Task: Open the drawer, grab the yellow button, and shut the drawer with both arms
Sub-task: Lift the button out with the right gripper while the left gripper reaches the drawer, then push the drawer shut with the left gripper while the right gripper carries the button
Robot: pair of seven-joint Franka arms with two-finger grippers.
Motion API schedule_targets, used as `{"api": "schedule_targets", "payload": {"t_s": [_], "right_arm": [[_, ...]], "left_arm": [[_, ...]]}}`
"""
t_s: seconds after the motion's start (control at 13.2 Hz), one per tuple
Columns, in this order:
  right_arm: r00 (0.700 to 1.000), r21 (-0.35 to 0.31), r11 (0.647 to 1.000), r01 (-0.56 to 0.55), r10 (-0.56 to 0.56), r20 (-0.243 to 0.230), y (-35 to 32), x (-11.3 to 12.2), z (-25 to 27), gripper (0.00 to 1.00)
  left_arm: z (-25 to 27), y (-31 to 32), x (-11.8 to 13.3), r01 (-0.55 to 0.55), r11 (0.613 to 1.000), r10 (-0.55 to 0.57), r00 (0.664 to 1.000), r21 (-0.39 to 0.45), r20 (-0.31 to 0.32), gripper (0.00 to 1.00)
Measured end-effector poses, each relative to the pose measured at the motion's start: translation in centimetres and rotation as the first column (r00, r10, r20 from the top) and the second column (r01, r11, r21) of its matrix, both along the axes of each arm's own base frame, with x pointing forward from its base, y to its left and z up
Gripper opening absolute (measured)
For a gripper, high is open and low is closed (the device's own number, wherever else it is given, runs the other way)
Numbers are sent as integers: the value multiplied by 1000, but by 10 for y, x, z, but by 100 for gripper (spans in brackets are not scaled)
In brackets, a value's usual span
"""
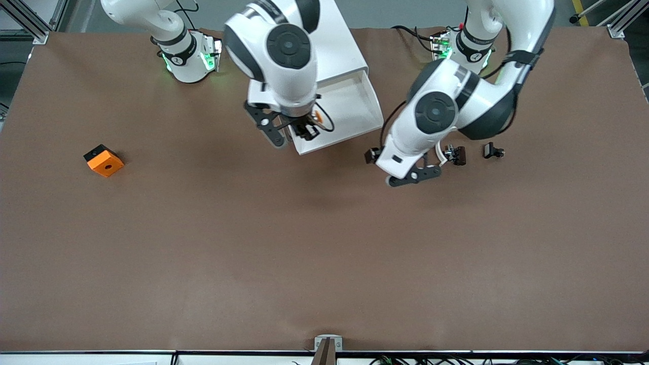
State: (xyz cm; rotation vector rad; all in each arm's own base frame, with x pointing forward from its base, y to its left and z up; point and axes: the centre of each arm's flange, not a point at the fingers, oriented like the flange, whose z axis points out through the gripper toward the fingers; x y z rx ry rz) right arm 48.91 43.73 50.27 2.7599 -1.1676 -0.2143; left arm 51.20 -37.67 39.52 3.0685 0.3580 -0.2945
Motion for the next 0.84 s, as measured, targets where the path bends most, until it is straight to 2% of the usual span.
{"api": "schedule_targets", "payload": {"t_s": [0.23,0.46,0.61,0.84], "right_arm": [[976,45,977,-209,211,-52,-89,26,54,42],[925,123,922,-367,375,-55,-203,58,91,42],[881,168,874,-456,469,-51,-285,82,89,42],[828,179,818,-547,560,-32,-382,109,49,42]], "left_arm": [[-2,-37,-11,3,998,1,998,-57,70,100],[-17,-38,-3,-2,998,8,996,-68,88,100],[-29,-41,-4,-7,998,11,997,-64,72,100],[-40,-66,-25,-35,998,37,998,-48,47,100]]}}
